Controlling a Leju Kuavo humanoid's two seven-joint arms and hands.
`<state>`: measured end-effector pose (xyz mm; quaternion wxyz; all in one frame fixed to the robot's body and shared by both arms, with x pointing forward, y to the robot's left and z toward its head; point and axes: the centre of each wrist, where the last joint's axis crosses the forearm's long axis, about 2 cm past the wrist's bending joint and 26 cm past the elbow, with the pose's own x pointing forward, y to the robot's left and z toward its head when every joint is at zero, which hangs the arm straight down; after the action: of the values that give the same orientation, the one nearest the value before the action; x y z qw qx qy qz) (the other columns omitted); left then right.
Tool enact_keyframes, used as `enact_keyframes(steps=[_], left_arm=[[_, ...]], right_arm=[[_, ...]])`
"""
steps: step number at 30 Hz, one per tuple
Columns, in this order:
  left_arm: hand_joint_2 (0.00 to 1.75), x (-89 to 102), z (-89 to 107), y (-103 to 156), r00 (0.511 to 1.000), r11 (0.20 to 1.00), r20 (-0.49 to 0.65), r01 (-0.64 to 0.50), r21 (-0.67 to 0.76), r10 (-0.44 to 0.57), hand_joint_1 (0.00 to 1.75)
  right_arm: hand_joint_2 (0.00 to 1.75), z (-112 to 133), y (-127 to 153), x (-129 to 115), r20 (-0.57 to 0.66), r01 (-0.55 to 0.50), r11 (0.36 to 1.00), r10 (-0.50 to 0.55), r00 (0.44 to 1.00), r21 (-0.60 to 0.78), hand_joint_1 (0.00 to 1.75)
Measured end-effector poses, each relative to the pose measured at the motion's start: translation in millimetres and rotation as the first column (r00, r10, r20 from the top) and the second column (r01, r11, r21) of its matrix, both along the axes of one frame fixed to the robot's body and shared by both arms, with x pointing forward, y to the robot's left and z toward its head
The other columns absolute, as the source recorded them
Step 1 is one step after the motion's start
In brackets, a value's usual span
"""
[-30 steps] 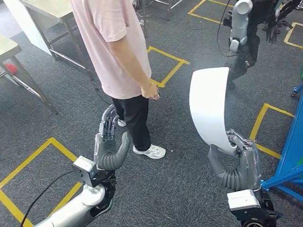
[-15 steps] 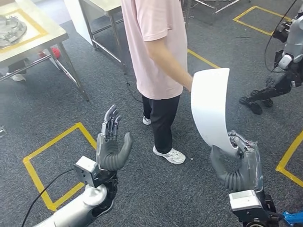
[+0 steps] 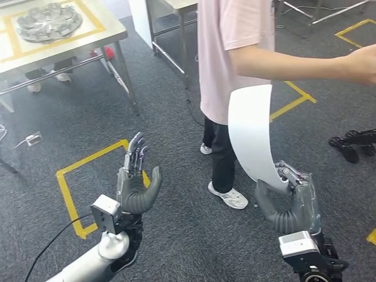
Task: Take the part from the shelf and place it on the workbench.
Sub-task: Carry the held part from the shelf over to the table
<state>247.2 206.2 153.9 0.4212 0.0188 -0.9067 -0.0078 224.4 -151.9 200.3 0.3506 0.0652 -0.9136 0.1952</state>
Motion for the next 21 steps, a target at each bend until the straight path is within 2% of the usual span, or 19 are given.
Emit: enact_keyframes(steps=[21], left_arm=[[1.75, -0.8, 1.3, -3.4, 1.000, 1.000, 0.010, 0.006, -0.013, -0.006, 0.00]], right_arm=[[1.75, -3.4, -6.1, 0.0, -0.018, 0.044, 0.999, -0.044, 0.999, 0.002, 1.75]])
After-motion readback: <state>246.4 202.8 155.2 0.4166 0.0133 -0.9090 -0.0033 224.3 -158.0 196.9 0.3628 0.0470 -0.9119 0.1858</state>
